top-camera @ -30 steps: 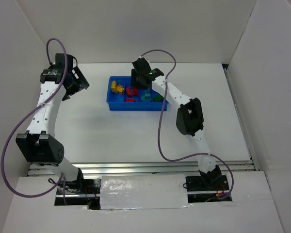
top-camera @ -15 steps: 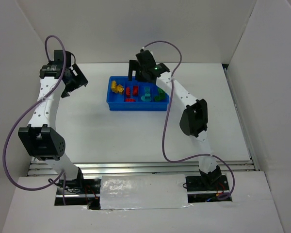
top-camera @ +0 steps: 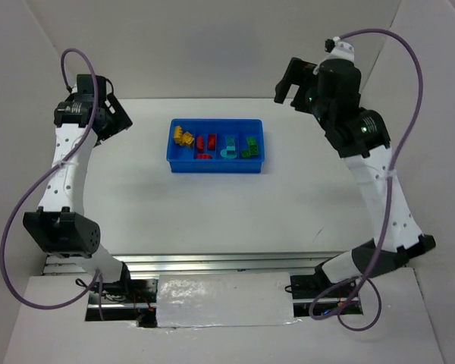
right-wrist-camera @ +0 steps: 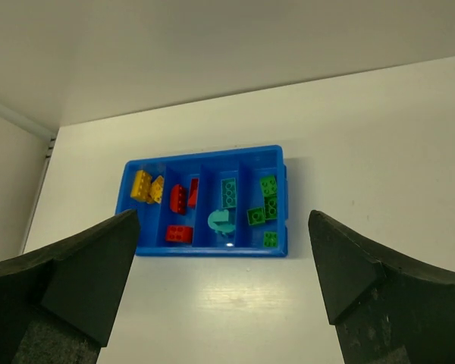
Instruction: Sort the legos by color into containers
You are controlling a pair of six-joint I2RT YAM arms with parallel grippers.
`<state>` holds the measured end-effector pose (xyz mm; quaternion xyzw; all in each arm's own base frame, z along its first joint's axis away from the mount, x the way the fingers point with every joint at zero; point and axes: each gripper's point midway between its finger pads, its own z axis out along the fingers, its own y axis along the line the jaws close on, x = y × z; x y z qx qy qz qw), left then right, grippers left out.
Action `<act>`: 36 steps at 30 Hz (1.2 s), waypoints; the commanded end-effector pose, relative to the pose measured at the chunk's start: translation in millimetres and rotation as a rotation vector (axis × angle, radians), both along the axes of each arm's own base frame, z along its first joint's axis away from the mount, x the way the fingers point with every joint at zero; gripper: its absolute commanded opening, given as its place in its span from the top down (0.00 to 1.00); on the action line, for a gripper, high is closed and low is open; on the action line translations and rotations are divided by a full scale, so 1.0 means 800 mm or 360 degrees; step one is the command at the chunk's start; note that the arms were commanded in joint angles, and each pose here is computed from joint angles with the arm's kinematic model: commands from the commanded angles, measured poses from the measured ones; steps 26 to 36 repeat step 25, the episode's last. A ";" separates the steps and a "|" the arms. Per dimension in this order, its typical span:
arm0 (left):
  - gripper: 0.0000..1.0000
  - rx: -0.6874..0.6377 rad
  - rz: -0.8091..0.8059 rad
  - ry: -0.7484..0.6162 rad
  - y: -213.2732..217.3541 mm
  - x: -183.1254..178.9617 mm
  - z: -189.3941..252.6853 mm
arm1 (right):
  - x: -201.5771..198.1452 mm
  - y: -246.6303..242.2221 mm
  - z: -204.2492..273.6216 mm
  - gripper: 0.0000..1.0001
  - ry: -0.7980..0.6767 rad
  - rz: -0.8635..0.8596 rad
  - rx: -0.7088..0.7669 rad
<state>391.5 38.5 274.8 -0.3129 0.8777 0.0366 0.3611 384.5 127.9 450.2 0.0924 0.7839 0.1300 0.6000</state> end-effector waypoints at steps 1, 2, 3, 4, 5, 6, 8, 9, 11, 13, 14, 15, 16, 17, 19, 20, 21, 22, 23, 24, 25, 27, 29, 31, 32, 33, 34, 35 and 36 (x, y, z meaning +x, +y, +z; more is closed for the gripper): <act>0.01 0.0086 -0.0011 -0.0215 0.000 -0.031 0.058 | -0.037 -0.023 -0.055 0.00 0.0249 -0.0041 -0.0179; 0.01 0.0093 -0.0005 -0.0196 0.001 -0.041 0.048 | -0.046 -0.029 -0.055 0.00 0.0247 -0.0056 -0.0182; 0.01 0.0107 -0.0004 -0.0210 0.003 -0.048 0.048 | -0.065 -0.039 -0.043 0.00 0.0207 -0.0069 -0.0165; 0.00 0.0136 0.0020 -0.0268 0.008 -0.064 0.061 | -0.074 -0.047 -0.054 0.00 0.0241 -0.0087 -0.0185; 0.01 0.0152 -0.0005 -0.0243 0.002 -0.073 0.051 | -0.083 -0.054 -0.054 0.00 0.0234 -0.0112 -0.0185; 0.01 0.0170 -0.0009 -0.0251 0.002 -0.081 0.052 | -0.103 -0.064 -0.041 0.00 0.0180 -0.0125 -0.0163; 0.00 0.0219 0.0006 -0.0265 0.007 -0.107 0.051 | -0.118 -0.074 -0.056 0.00 0.0198 -0.0149 -0.0179; 0.00 0.0231 0.0009 -0.0333 0.008 -0.121 0.063 | -0.136 -0.086 -0.044 0.00 0.0124 -0.0171 -0.0141; 0.00 0.0250 0.0003 -0.0341 0.008 -0.136 0.055 | -0.149 -0.093 -0.066 0.00 0.0146 -0.0183 -0.0144; 0.01 0.0259 0.0023 -0.0369 0.011 -0.159 0.058 | -0.173 -0.103 -0.072 0.00 0.0105 -0.0189 -0.0107; 0.01 0.0274 0.0049 -0.0368 0.015 -0.167 0.059 | -0.181 -0.106 -0.073 0.00 0.0095 -0.0191 -0.0094; 0.01 0.0278 0.0062 -0.0358 0.017 -0.183 0.060 | -0.198 -0.112 -0.071 0.00 0.0077 -0.0179 -0.0076; 0.00 0.0281 0.0072 -0.0357 0.019 -0.190 0.061 | -0.207 -0.115 -0.071 0.00 0.0076 -0.0177 -0.0061; 0.01 0.0284 0.0076 -0.0359 0.020 -0.196 0.062 | -0.220 -0.121 -0.066 0.00 0.0047 -0.0183 -0.0043; 0.01 0.0282 0.0072 -0.0389 0.020 -0.208 0.065 | -0.236 -0.133 -0.073 0.00 0.0072 -0.0216 -0.0055; 0.01 0.0274 0.0077 -0.0398 0.019 -0.210 0.067 | -0.242 -0.135 -0.075 0.00 0.0070 -0.0215 -0.0052; 0.00 0.0271 0.0076 -0.0389 0.019 -0.211 0.066 | -0.251 -0.138 -0.074 0.00 0.0047 -0.0214 -0.0034; 0.01 0.0265 0.0071 -0.0385 0.018 -0.210 0.066 | -0.253 -0.139 -0.078 0.00 0.0051 -0.0213 -0.0031; 0.00 0.0263 0.0066 -0.0382 0.017 -0.209 0.065 | -0.255 -0.138 -0.079 0.00 0.0049 -0.0202 -0.0021; 0.00 0.0258 0.0067 -0.0384 0.017 -0.209 0.065 | -0.259 -0.139 -0.078 0.00 0.0041 -0.0205 -0.0004; 0.00 0.0258 0.0068 -0.0389 0.017 -0.209 0.067 | -0.260 -0.139 -0.076 0.00 0.0035 -0.0201 0.0002; 0.00 0.0258 0.0068 -0.0389 0.017 -0.209 0.067 | -0.260 -0.139 -0.076 0.00 0.0035 -0.0201 0.0002; 0.00 0.0258 0.0068 -0.0389 0.017 -0.209 0.067 | -0.260 -0.139 -0.076 0.00 0.0035 -0.0201 0.0002; 0.00 0.0258 0.0068 -0.0389 0.017 -0.209 0.067 | -0.260 -0.139 -0.076 0.00 0.0035 -0.0201 0.0002; 0.00 0.0258 0.0068 -0.0389 0.017 -0.209 0.067 | -0.260 -0.139 -0.076 0.00 0.0035 -0.0201 0.0002; 0.00 0.0258 0.0068 -0.0389 0.017 -0.209 0.067 | -0.260 -0.139 -0.076 0.00 0.0035 -0.0201 0.0002; 0.00 0.0258 0.0068 -0.0389 0.017 -0.209 0.067 | -0.260 -0.139 -0.076 0.00 0.0035 -0.0201 0.0002; 0.00 0.0258 0.0068 -0.0389 0.017 -0.209 0.067 | -0.260 -0.139 -0.076 0.00 0.0035 -0.0201 0.0002; 0.00 0.0258 0.0068 -0.0389 0.017 -0.209 0.067 | -0.260 -0.139 -0.076 0.00 0.0035 -0.0201 0.0002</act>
